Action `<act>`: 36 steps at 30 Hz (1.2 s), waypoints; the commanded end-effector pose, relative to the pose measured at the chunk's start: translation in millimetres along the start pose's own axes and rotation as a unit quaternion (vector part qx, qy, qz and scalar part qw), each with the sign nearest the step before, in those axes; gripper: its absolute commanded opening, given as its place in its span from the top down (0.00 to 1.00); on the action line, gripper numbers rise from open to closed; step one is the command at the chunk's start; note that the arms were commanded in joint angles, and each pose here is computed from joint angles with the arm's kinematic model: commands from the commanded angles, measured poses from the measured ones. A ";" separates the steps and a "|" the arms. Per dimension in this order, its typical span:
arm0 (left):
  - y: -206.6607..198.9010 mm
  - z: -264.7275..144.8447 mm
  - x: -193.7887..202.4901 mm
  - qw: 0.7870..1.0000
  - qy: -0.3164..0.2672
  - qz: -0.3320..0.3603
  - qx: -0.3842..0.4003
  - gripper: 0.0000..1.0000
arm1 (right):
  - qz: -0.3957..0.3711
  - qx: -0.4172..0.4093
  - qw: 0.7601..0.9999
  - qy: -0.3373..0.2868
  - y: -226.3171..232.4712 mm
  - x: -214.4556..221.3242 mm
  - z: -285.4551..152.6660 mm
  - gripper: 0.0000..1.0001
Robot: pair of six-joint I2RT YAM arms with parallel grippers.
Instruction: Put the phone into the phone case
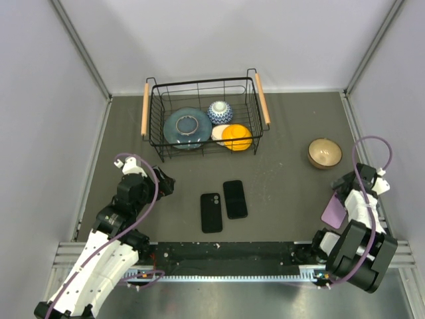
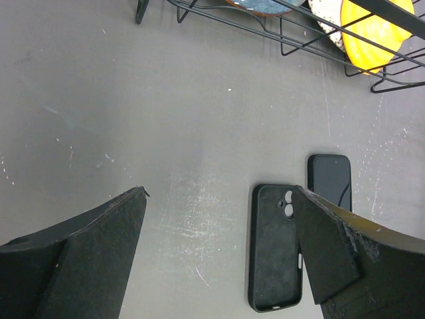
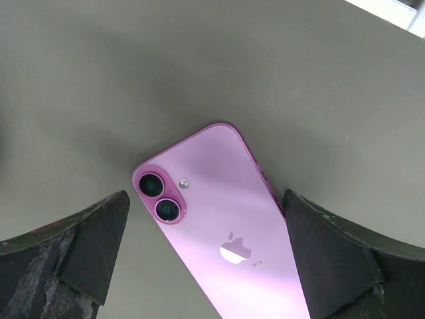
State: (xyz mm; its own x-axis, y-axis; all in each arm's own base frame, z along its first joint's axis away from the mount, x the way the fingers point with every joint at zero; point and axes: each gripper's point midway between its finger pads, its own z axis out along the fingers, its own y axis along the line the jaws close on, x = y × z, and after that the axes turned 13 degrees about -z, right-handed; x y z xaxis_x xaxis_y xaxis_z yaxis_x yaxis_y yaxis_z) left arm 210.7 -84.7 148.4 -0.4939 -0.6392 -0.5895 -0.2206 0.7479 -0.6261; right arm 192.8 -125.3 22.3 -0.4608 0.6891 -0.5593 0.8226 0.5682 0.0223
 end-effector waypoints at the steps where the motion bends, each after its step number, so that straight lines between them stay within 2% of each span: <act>1: -6.6 -0.3 -5.3 1.000 -0.014 -0.002 0.017 0.05 | -0.007 -0.072 0.997 0.023 24.7 11.7 3.1 0.01; 9: -5.6 0.5 -7.2 0.999 -0.025 -0.018 0.018 0.06 | -0.033 -0.110 0.993 0.026 42.1 13.6 -0.1 0.01; 15: -2.3 2.7 -6.3 0.999 -0.028 -0.021 0.013 0.06 | -0.057 -0.145 0.983 0.095 64.1 35.2 -0.7 0.02; 22: -0.1 4.7 -3.7 0.999 -0.028 -0.024 0.014 0.06 | -0.071 -0.160 0.979 0.106 73.9 49.4 -10.0 0.01; 27: -0.3 7.3 -1.8 0.999 -0.026 -0.025 0.016 0.06 | -0.078 -0.136 0.982 0.103 64.2 45.8 -14.3 0.01; 29: -2.7 7.9 -2.1 0.999 -0.025 -0.027 0.021 0.06 | -0.074 -0.096 0.988 0.094 50.7 39.5 -14.7 0.01; 33: -4.9 6.8 -3.4 0.999 -0.025 -0.026 0.023 0.07 | -0.035 -0.050 0.996 0.067 26.4 26.9 -17.8 0.01; 36: -4.5 6.8 -2.9 0.999 -0.025 -0.023 0.024 0.06 | 0.008 -0.027 0.997 0.078 8.0 29.0 -14.8 0.03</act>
State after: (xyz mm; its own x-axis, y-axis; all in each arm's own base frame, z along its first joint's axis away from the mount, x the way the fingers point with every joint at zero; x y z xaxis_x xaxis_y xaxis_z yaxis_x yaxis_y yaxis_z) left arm 212.2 -83.3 138.0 -0.4685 -0.6696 -0.5764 -0.2388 0.7241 -0.6471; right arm 217.4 -83.1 27.9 -0.5550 0.6801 -0.4790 0.7150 0.6843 0.1431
